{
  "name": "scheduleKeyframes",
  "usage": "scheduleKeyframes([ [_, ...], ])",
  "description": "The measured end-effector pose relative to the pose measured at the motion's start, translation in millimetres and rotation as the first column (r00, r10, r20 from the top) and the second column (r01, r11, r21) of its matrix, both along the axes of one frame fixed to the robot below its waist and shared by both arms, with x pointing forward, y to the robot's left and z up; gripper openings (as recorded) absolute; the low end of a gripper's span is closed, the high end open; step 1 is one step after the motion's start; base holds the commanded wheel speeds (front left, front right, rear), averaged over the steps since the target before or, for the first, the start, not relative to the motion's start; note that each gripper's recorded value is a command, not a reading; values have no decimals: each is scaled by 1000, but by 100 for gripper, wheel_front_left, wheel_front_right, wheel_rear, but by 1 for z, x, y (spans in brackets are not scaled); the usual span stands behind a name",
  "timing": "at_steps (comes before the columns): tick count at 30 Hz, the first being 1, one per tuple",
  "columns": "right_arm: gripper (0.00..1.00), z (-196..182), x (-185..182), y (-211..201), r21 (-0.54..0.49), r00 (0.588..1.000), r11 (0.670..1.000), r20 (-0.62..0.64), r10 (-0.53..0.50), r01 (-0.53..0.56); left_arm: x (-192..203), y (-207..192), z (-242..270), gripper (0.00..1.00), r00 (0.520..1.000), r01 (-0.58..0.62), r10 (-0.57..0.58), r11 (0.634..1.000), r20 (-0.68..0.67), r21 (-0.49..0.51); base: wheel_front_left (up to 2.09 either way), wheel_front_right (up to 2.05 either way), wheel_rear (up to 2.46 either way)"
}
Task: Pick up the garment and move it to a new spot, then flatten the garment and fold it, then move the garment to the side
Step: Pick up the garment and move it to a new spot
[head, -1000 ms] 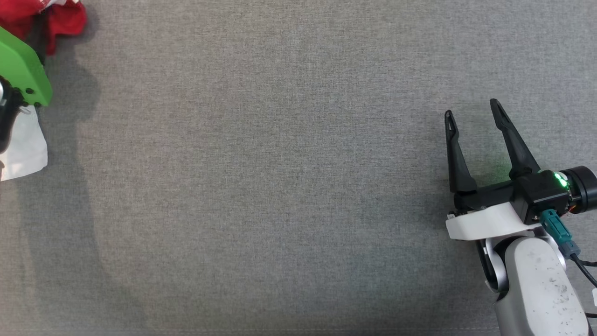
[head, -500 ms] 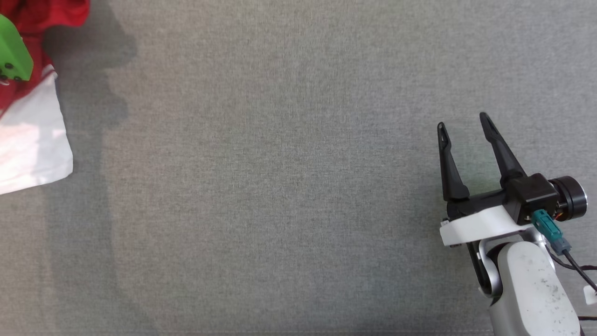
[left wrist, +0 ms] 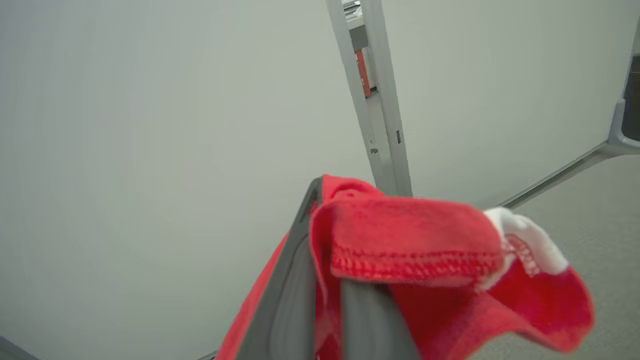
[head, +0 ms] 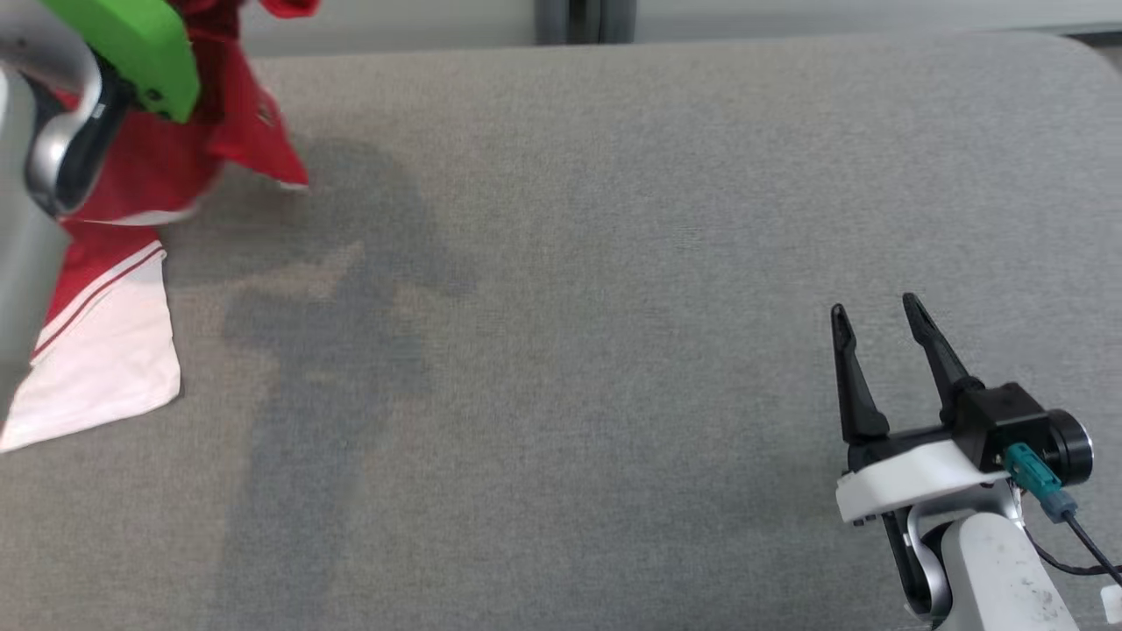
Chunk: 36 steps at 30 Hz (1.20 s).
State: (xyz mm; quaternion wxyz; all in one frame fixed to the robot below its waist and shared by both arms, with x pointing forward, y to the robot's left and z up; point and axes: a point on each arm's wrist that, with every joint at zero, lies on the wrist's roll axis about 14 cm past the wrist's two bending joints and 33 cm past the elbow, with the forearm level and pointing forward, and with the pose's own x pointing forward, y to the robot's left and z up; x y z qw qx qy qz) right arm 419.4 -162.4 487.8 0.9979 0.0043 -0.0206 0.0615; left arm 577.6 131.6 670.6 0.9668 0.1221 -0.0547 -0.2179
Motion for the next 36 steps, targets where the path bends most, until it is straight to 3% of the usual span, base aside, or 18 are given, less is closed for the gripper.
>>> scheduleKeyframes([
  [3, 100, 10, -14, -11, 8, 999, 999, 19, -34, 34, -22, -46, 37, 0, 991, 126, -122, 989, 61, -75, 0, 0, 0],
  [5, 100, 16, -22, -18, 15, 998, 998, 34, -54, 53, -41, -82, 59, 0, 971, 235, -223, 959, 90, -161, 0, 0, 0],
  [8, 100, 22, -33, -29, 21, 995, 996, 48, -88, 87, -71, -135, 74, 0, 920, 390, -374, 903, 118, -182, 0, 0, 0],
  [11, 100, 26, -43, -40, 25, 991, 992, 57, -121, 120, -93, -170, 72, 0, 872, 489, -478, 839, 108, -238, 0, 0, 0],
  [14, 100, 27, -49, -47, 30, 988, 989, 59, -143, 142, -102, -184, 37, 0, 853, 509, -521, 810, 40, -291, 0, 0, 0],
  [19, 100, 22, -51, -52, 35, 986, 987, 42, -160, 159, -93, -167, -49, 0, 879, 374, -462, 822, -120, -430, 0, 0, 0],
  [22, 100, 17, -50, -53, 37, 986, 986, 28, -165, 164, -87, -137, -119, 0, 894, 194, -360, 847, -267, -495, 0, 0, 0],
  [25, 100, 12, -48, -54, 34, 986, 985, 12, -168, 167, -93, -110, -185, 0, 874, 42, -262, 879, -409, -475, 0, 0, 0],
  [29, 100, 6, -46, -57, 30, 985, 984, -3, -174, 174, -104, -89, -234, 0, 838, -64, -186, 900, -513, -432, 0, 0, 0],
  [31, 100, 4, -44, -56, 28, 985, 985, -10, -173, 173, -105, -82, -244, 21, 832, -101, -157, 901, -533, -423, 0, 0, 0],
  [32, 100, 3, -43, -55, 28, 986, 985, -12, -169, 169, -105, -78, -246, 42, 830, -118, -144, 899, -539, -421, 0, 0, 0],
  [33, 100, 3, -42, -54, 29, 986, 986, -13, -166, 166, -105, -73, -250, 49, 828, -136, -128, 899, -547, -416, 0, 0, 0],
  [34, 100, 2, -41, -52, 29, 987, 987, -14, -161, 161, -105, -67, -252, 95, 827, -151, -113, 899, -551, -410, 0, 0, 0],
  [36, 100, 2, -39, -50, 29, 988, 988, -15, -152, 153, -104, -60, -252, 100, 830, -172, -92, 896, -550, -409, 0, 0, 0],
])
